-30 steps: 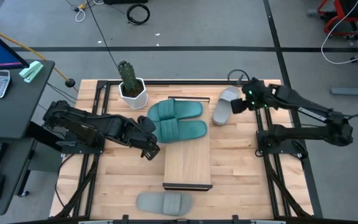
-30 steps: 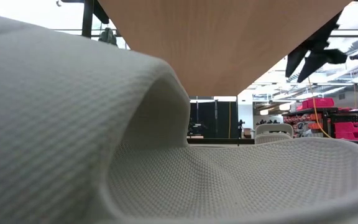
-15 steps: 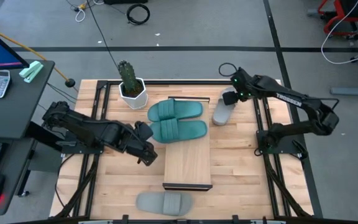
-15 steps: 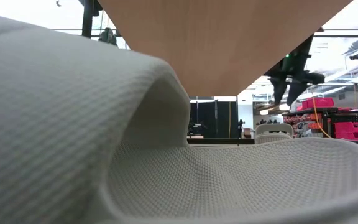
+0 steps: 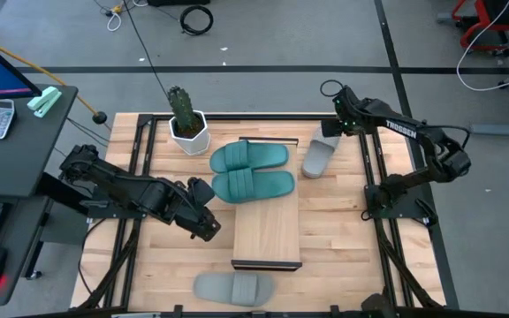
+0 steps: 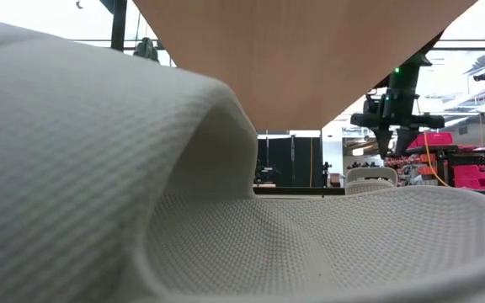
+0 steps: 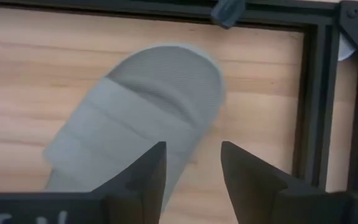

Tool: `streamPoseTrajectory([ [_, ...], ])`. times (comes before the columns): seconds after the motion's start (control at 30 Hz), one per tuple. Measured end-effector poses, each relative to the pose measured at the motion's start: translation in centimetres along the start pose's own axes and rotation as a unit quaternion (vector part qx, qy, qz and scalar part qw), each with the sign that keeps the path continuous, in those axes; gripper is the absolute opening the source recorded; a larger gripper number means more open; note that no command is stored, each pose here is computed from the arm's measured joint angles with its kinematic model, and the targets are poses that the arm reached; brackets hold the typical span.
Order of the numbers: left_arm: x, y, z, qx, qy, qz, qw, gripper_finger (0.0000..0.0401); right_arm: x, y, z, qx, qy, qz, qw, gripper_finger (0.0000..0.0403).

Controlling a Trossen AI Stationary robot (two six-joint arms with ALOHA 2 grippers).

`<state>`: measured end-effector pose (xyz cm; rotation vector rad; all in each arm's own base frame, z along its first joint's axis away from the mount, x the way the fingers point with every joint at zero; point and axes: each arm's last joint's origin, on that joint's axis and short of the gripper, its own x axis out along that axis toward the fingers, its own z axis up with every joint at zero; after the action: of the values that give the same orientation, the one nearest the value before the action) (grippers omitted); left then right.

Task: Pick and place slides into the shelf
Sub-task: Put the top gray slide on the shelf

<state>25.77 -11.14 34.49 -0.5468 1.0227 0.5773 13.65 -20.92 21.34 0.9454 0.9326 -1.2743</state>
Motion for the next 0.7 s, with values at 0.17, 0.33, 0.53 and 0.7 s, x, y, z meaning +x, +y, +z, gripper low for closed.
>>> streamPoseTrajectory([
  [0.17, 0.0, 0.1, 0.0, 0.002, 0.002, 0.005, 1.000, 0.0071, 1.0, -0.7, 0.5, 0.020, 0.015, -0.012, 1.000, 0.0146],
  [0.33, -0.1, 0.2, -0.2, 0.007, 0.005, 0.010, 1.000, 0.0073, 2.4, -0.3, 0.5, 0.041, 0.057, 0.003, 0.998, 0.0145],
  [0.53, -0.1, 0.4, -0.5, 0.009, 0.012, 0.025, 1.000, 0.0073, 3.8, 0.4, 0.5, 0.034, 0.073, 0.007, 0.997, 0.0150],
  [0.7, -0.1, 0.5, -0.5, 0.005, 0.013, 0.028, 1.000, 0.0067, 4.0, 0.7, 0.7, 0.039, 0.068, 0.032, 0.996, 0.0151],
])
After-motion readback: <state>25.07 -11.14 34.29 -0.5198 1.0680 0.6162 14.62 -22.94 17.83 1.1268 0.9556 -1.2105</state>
